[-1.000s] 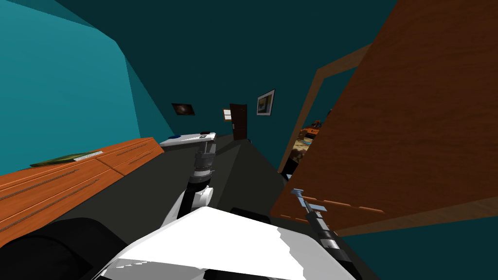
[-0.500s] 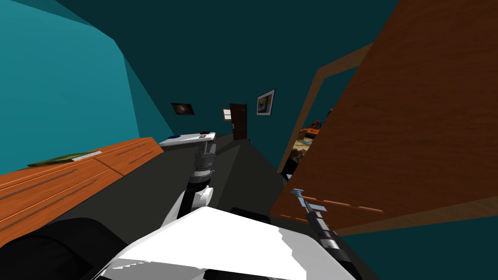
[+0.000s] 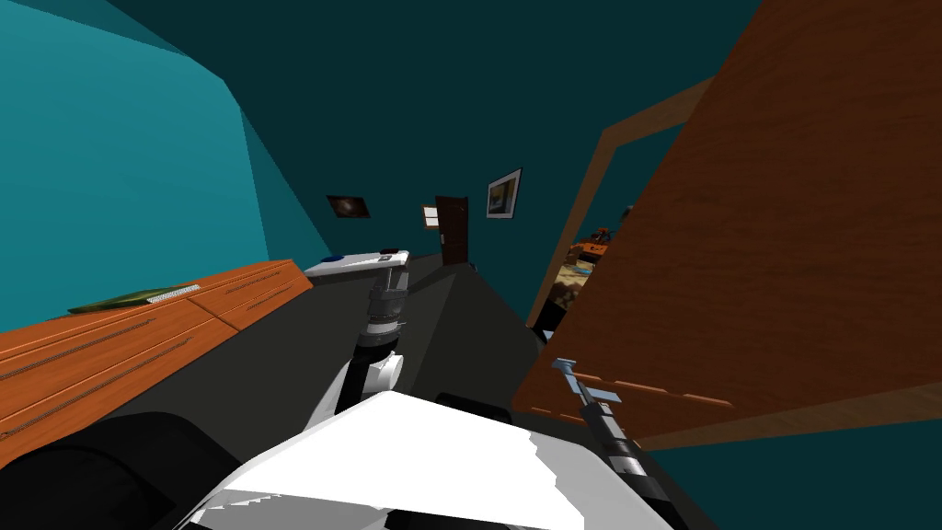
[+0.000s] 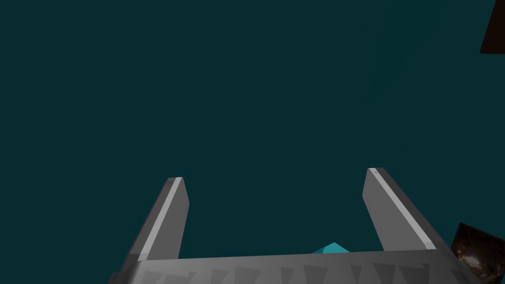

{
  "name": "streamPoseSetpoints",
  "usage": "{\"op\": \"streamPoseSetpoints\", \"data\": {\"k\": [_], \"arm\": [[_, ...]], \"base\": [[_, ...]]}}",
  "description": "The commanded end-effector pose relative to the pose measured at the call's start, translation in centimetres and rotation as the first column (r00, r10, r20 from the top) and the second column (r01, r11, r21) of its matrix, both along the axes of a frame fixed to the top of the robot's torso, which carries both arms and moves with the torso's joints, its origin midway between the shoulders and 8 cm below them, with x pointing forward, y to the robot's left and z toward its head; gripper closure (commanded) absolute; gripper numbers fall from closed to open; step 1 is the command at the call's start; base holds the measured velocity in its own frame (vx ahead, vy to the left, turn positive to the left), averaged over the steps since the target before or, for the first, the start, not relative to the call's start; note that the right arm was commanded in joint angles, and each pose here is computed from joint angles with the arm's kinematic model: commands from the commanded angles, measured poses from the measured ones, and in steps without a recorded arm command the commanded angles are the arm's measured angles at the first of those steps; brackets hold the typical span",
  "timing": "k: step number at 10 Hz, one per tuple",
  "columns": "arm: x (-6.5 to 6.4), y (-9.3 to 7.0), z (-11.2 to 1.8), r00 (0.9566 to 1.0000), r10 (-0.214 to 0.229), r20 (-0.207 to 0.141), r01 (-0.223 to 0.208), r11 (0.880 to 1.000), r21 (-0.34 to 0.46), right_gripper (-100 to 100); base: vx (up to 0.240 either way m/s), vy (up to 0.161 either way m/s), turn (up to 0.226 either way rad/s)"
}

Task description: Pull the door open

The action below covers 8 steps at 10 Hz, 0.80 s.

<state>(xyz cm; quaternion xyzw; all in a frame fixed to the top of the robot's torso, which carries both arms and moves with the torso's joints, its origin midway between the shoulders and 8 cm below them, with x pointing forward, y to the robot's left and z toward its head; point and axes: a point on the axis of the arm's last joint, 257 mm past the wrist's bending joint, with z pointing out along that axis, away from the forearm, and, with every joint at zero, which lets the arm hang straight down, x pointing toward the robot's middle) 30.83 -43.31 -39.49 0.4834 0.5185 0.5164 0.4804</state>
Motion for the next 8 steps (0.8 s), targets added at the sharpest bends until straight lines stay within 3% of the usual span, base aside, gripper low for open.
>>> {"op": "streamPoseSetpoints", "data": {"k": [1, 8], "arm": [[-0.07, 0.16, -0.05, 1.0, 0.003, 0.0, -0.003, 1.0, 0.002, 100], [-0.36, -0.17, 0.03, 1.0, 0.0, 0.0, 0.0, 1.0, -0.001, 100]], "base": [[0.0, 0.0, 0.0], [0.0, 0.002, 0.006]]}}
